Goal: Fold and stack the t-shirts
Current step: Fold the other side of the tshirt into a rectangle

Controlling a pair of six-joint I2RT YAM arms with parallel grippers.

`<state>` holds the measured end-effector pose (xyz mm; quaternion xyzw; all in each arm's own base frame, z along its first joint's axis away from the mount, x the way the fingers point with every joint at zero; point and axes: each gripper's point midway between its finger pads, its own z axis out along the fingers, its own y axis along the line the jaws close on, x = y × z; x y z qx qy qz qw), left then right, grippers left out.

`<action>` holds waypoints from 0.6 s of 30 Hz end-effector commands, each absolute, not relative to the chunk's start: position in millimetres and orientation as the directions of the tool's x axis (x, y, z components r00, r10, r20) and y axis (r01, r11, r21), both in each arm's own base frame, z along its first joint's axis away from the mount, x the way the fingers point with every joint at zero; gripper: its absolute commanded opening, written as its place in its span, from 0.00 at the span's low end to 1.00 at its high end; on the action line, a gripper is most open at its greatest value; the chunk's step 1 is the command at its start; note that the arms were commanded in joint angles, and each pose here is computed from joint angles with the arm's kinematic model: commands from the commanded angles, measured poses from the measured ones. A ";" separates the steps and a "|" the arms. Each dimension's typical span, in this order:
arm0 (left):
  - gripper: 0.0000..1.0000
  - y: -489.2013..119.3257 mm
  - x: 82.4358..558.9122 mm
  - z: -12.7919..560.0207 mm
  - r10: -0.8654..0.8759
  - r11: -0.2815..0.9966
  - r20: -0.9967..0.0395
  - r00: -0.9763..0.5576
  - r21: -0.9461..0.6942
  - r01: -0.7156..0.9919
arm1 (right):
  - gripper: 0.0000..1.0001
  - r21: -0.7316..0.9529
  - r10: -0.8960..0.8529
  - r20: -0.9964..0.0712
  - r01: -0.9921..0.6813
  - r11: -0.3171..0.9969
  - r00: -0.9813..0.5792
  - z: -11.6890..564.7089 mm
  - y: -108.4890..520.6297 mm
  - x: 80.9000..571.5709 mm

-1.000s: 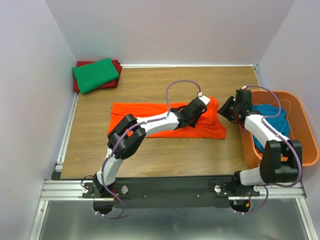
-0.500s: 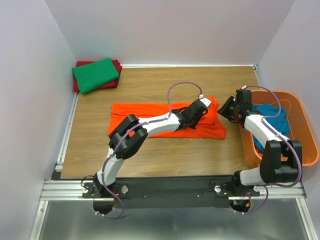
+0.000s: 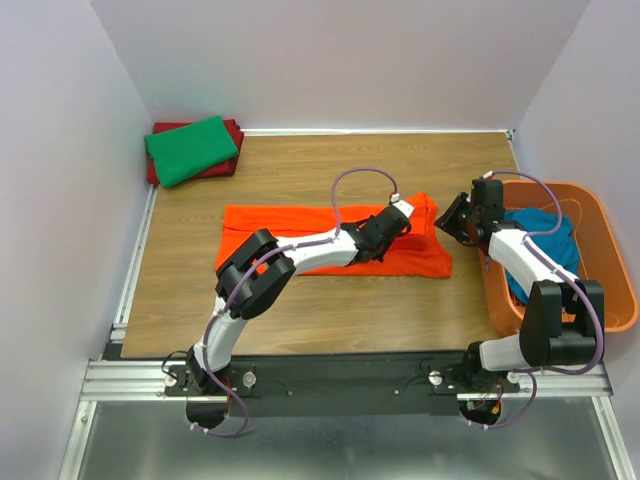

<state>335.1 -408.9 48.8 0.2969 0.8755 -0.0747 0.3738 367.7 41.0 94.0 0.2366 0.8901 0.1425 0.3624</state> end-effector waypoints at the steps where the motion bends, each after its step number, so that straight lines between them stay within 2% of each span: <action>1: 0.00 -400.6 336.4 74.7 0.429 0.836 -0.739 -0.520 0.105 0.539 | 0.38 0.417 0.514 -0.587 0.310 0.854 -0.626 93.6 37.7 368.2; 18: 0.00 -394.9 330.0 76.2 0.447 0.813 -0.749 -0.489 0.111 0.572 | 0.37 0.478 0.483 -0.527 0.227 0.849 -0.699 80.5 65.2 376.4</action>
